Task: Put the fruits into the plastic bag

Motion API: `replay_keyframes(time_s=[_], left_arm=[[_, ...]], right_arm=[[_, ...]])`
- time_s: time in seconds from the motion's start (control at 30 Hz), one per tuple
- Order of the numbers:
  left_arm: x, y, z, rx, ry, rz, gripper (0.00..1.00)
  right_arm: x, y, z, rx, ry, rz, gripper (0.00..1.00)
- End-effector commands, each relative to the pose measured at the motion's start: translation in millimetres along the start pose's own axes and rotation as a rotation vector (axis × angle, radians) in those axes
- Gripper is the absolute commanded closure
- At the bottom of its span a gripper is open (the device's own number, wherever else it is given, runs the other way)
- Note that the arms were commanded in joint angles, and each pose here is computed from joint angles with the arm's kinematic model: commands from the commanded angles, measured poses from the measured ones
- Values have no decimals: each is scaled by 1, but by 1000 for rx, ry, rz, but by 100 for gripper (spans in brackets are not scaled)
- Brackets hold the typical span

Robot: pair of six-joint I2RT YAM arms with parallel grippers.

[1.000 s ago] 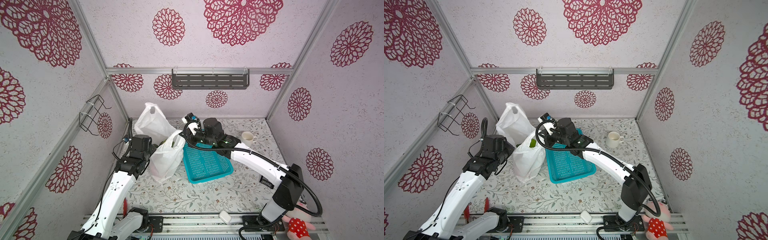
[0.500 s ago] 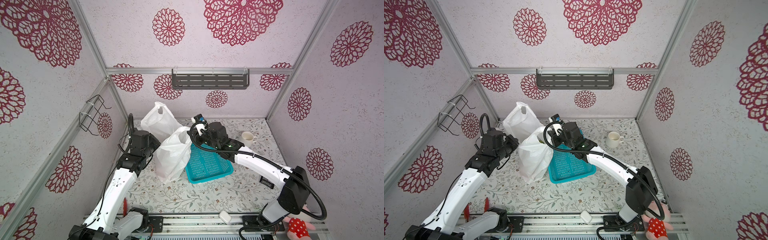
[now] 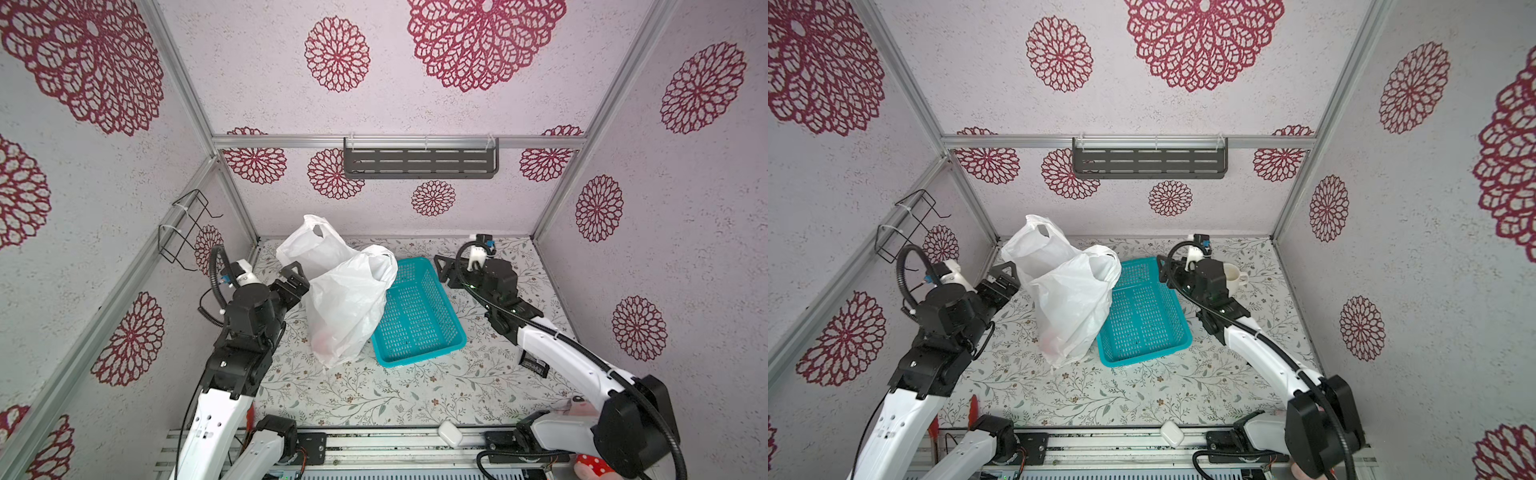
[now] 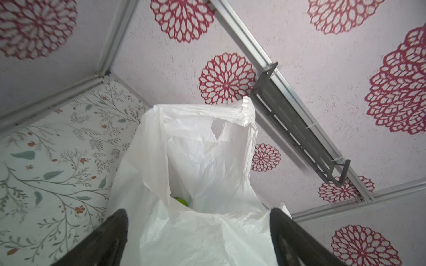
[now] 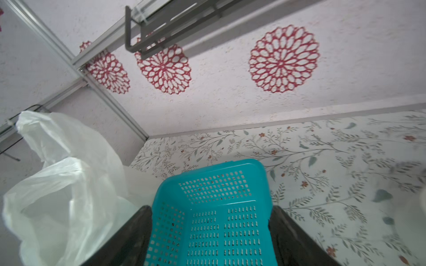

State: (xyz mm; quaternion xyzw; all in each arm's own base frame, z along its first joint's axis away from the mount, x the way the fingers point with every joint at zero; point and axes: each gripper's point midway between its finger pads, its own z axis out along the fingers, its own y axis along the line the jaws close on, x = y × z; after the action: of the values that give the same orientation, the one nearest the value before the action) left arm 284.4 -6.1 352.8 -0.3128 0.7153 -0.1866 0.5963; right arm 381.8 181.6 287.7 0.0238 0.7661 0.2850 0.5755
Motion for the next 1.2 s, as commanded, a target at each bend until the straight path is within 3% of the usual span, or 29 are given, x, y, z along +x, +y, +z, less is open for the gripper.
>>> replay_keyframes(time_s=[0.0, 0.13, 0.33, 0.4, 0.5, 0.67, 0.77, 1.0, 1.07, 1.13, 1.17], left_arm=[[-11, 44, -12, -191, -102, 80, 3], [-14, 102, -27, -469, -180, 151, 3], [-4, 173, -33, -828, -244, 314, 3], [3, 191, -32, -915, -263, 354, 3], [18, 208, -23, -976, -264, 382, 3], [34, 228, -11, -1060, -293, 415, 3], [48, 240, 7, -1046, -344, 462, 3], [56, 223, 59, -804, -291, 496, 3], [54, 222, 70, -762, -286, 496, 3], [53, 222, 81, -734, -276, 500, 3], [53, 221, 85, -719, -271, 502, 3]], right_arm=[[-20, -31, -21, 122, -138, 74, 15], [-12, -107, -54, 488, -207, 21, 10], [7, -175, -100, 833, -347, -158, 2], [16, -185, -107, 877, -367, -258, 1], [34, -201, -101, 975, -250, -389, 1], [52, -208, -87, 950, -225, -482, 1], [68, -216, -74, 959, -163, -521, 1], [82, -201, -49, 764, -72, -603, 1], [82, -196, -54, 708, -127, -687, 1], [65, -216, -84, 874, -269, -598, 1], [62, -219, -90, 873, -298, -575, 1]])
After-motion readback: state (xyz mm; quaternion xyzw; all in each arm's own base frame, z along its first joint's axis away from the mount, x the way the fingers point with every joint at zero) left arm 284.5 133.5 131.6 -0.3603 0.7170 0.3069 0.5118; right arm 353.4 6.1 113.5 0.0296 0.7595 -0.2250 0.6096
